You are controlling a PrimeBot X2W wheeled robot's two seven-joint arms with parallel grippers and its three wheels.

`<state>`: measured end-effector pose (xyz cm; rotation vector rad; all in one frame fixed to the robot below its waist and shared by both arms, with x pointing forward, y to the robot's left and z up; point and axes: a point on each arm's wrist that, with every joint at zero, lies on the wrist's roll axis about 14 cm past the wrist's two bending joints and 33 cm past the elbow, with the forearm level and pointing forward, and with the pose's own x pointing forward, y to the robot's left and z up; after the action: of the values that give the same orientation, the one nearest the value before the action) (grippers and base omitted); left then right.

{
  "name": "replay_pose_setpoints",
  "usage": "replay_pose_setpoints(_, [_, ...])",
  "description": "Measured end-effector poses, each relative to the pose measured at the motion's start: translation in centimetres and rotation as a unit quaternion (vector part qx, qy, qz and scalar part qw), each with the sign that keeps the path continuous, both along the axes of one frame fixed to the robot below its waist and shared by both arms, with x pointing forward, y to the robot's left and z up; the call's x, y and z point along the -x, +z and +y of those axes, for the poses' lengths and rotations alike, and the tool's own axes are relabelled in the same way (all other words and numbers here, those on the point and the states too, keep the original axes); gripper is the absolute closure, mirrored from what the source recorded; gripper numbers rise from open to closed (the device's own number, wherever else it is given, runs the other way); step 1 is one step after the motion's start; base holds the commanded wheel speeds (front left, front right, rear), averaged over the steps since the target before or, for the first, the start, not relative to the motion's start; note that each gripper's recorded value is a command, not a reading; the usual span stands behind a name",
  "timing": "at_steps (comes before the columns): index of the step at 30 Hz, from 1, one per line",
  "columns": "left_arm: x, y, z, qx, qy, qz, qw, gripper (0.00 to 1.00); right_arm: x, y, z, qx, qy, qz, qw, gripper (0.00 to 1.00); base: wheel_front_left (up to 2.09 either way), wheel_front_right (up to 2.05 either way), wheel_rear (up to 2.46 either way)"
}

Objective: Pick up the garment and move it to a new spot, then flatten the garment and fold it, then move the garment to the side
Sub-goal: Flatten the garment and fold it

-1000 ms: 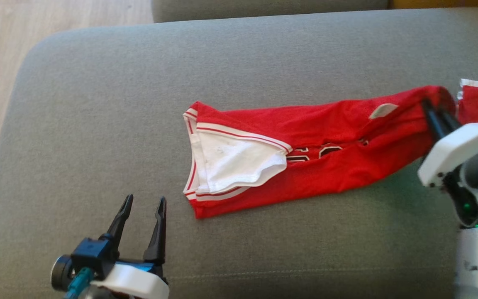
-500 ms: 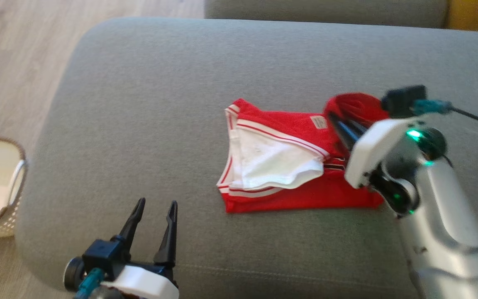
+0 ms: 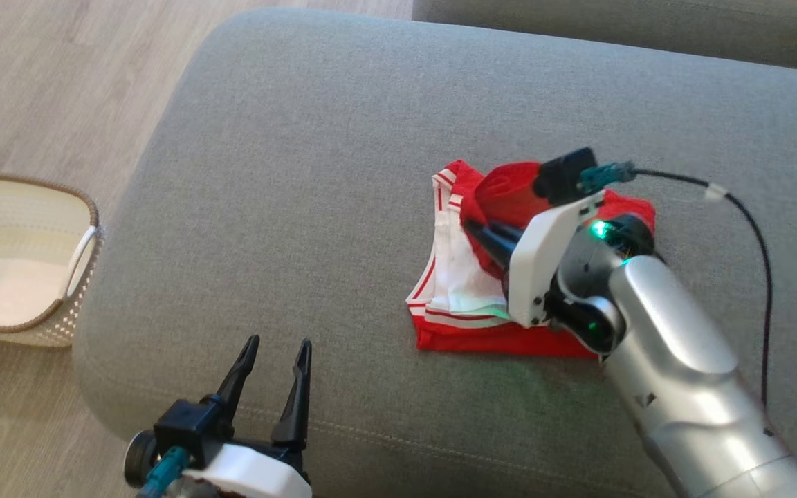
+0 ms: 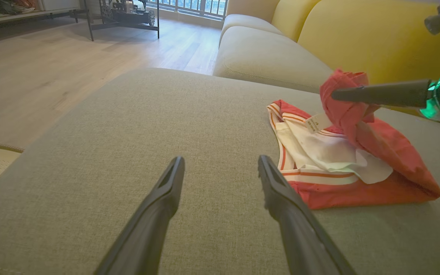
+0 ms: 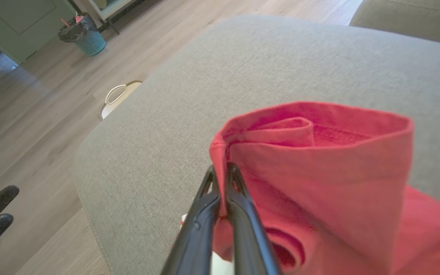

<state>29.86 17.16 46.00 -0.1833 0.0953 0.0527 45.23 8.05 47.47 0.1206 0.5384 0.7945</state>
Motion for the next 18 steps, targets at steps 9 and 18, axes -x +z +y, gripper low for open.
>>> replay_pose_setpoints(9, [-0.2, 0.0, 0.1, -0.001, 0.002, 0.0, 1.0, 0.0, 1.4, -2.9, 1.2, -0.002, 0.016, 0.034, 0.999, 0.0, 0.0, 0.0, 0.0])
replay_pose_setpoints(18, [-0.7, 0.0, -0.2, -0.006, -0.008, -0.002, 1.0, 0.0, -0.6, 0.7, 0.8, -0.089, -0.029, -0.003, 0.996, 0.0, 0.0, 0.0, 0.0])
